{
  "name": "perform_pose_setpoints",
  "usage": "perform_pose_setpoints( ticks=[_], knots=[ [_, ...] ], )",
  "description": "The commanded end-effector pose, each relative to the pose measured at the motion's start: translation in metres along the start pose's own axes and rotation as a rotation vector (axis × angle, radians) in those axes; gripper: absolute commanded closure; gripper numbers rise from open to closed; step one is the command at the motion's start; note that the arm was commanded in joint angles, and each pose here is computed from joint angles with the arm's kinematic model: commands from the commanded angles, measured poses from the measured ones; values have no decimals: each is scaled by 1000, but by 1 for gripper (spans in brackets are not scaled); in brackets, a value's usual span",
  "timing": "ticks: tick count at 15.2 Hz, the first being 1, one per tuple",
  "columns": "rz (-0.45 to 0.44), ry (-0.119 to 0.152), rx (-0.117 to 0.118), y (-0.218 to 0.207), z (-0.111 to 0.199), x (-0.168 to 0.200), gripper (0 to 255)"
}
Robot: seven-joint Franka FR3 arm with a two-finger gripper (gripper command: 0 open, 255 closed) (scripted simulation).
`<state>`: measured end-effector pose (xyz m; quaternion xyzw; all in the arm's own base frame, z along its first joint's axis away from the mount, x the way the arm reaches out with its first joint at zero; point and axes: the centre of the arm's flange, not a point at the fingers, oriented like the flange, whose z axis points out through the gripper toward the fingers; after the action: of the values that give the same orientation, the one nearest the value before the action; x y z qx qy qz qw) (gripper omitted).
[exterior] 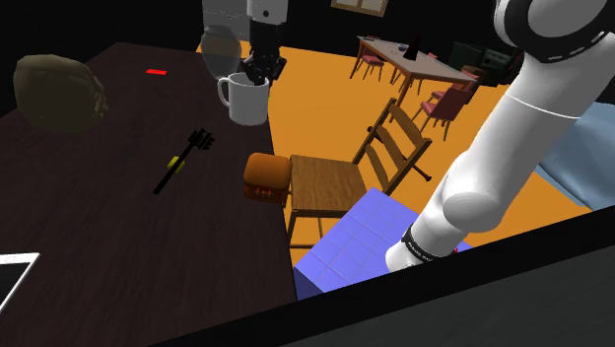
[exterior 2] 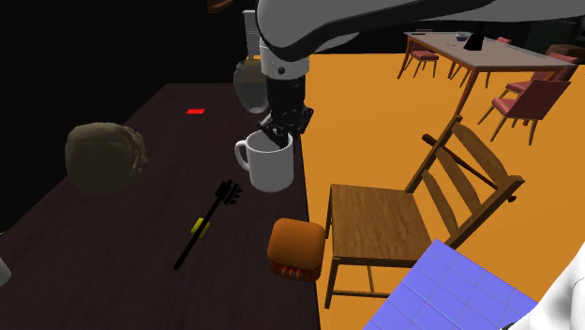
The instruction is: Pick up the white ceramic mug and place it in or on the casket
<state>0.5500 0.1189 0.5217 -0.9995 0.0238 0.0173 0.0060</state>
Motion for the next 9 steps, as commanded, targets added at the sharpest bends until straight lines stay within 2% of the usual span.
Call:
perform_pose_setpoints(
  ticks=[1,8,9],
  knots=[
    [1,0,0,-7,-2,-26,255],
    [1,0,0,-32,-6,-115,255],
    [1,0,0,-32,-1,-114,255]
  ],
)
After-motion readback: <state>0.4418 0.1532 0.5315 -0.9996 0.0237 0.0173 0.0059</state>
